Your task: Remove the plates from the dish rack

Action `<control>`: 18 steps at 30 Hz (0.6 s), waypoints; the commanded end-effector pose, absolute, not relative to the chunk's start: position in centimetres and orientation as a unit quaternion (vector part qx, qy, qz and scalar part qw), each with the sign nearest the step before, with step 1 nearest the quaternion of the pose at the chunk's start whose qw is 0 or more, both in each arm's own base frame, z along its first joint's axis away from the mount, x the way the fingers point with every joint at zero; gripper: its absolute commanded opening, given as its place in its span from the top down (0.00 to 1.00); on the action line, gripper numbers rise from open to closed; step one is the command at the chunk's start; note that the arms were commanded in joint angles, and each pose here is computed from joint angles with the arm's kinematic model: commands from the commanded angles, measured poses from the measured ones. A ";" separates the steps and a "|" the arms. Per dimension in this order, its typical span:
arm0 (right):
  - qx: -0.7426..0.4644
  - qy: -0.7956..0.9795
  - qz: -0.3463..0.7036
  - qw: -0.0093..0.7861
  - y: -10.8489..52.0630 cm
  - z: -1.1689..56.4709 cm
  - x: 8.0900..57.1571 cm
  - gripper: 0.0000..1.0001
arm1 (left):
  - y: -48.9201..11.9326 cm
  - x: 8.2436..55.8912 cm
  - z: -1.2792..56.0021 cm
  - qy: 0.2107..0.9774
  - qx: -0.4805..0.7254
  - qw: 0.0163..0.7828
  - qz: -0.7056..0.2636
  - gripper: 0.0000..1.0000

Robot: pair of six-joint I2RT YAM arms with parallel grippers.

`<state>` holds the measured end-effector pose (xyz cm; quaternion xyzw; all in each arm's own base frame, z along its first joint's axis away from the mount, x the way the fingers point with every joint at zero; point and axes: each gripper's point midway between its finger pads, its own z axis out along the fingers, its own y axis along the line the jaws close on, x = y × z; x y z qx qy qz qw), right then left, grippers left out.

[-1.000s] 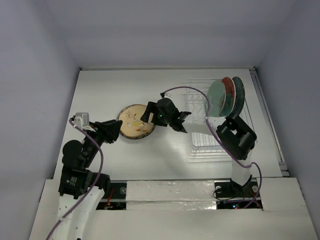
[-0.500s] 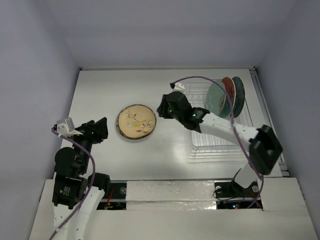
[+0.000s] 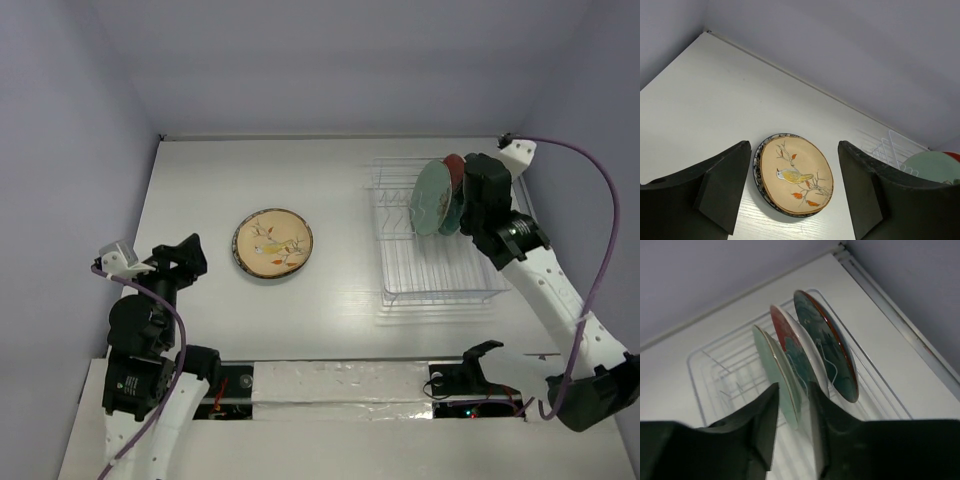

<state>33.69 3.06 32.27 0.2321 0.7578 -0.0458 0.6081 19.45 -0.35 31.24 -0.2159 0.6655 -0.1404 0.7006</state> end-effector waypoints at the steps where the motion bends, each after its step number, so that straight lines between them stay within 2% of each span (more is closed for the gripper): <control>1: 0.210 0.794 -0.126 0.556 0.3 28.5 34.2 0.59 | -0.5 19.3 32.2 0.652 -0.216 0.710 -0.154 0.32; 5: 0.215 0.808 -0.138 0.531 -0.7 26.4 36.1 0.56 | -0.6 19.4 31.8 0.652 -0.219 0.709 -0.156 0.26; 14: 0.218 0.828 -0.151 0.494 -1.5 21.5 39.5 0.53 | -1.2 19.6 31.8 0.653 -0.203 0.710 -0.166 0.25; 18: 0.213 0.831 -0.152 0.491 -1.5 20.9 40.6 0.59 | -1.4 19.6 31.8 0.654 -0.195 0.711 -0.168 0.25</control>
